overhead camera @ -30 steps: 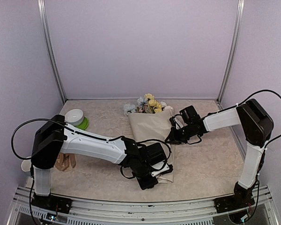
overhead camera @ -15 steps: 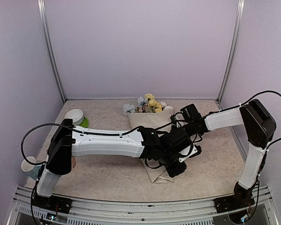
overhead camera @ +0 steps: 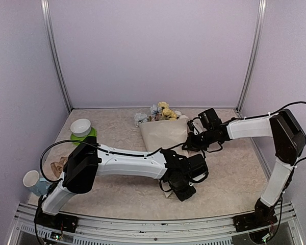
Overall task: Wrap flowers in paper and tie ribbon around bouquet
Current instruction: Press the fold line on the folded bouquet.
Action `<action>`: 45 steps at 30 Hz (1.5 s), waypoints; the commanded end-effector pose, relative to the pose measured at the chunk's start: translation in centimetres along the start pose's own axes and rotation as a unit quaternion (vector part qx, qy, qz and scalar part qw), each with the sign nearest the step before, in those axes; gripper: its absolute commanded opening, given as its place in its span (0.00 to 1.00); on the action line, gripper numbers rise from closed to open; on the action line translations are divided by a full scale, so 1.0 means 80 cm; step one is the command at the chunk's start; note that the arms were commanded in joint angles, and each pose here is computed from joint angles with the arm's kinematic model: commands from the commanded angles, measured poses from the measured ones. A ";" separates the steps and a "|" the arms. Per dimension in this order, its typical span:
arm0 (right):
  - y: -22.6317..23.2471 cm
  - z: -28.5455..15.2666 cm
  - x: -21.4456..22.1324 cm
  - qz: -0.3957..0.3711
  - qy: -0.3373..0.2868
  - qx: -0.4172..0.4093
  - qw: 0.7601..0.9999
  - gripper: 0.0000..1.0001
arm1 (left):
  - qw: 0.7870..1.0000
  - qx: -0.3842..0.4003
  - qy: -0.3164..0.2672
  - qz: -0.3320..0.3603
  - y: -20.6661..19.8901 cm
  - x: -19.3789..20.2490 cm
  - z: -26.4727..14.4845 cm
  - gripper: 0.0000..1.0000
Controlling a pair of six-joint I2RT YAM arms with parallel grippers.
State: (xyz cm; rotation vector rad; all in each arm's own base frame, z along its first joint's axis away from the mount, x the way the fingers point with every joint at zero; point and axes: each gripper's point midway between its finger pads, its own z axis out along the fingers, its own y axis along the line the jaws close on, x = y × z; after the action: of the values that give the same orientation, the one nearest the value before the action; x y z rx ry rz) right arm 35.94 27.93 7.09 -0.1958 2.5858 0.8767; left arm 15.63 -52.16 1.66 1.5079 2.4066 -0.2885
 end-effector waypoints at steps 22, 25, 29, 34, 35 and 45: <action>-0.103 0.026 0.059 0.073 0.017 0.129 0.989 0.00 | 0.996 0.085 0.011 -0.008 -0.019 0.014 -0.013 0.27; -0.103 0.026 0.060 0.074 0.018 0.127 0.989 0.00 | 0.980 0.184 -0.080 0.010 -0.056 -0.030 -0.090 0.31; -0.099 0.025 0.058 0.073 0.017 0.123 0.990 0.00 | 0.950 0.254 -0.184 0.008 -0.045 -0.068 -0.185 0.36; -0.090 0.022 0.051 0.067 0.010 0.113 0.991 0.00 | 0.982 0.101 -0.114 -0.114 0.094 -0.036 -0.107 0.27; -0.089 0.022 0.051 0.067 0.011 0.112 0.991 0.00 | 0.986 0.082 -0.094 -0.107 0.102 -0.026 -0.092 0.27; -0.067 0.008 0.038 0.058 0.001 0.093 0.994 0.00 | 0.999 0.013 0.022 -0.028 0.081 0.038 -0.022 0.30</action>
State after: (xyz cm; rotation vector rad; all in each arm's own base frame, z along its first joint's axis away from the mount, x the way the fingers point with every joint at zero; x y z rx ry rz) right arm 35.42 24.69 2.25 -0.0060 2.6581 0.7021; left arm 21.49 -47.68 2.91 1.3670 2.4717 -0.4196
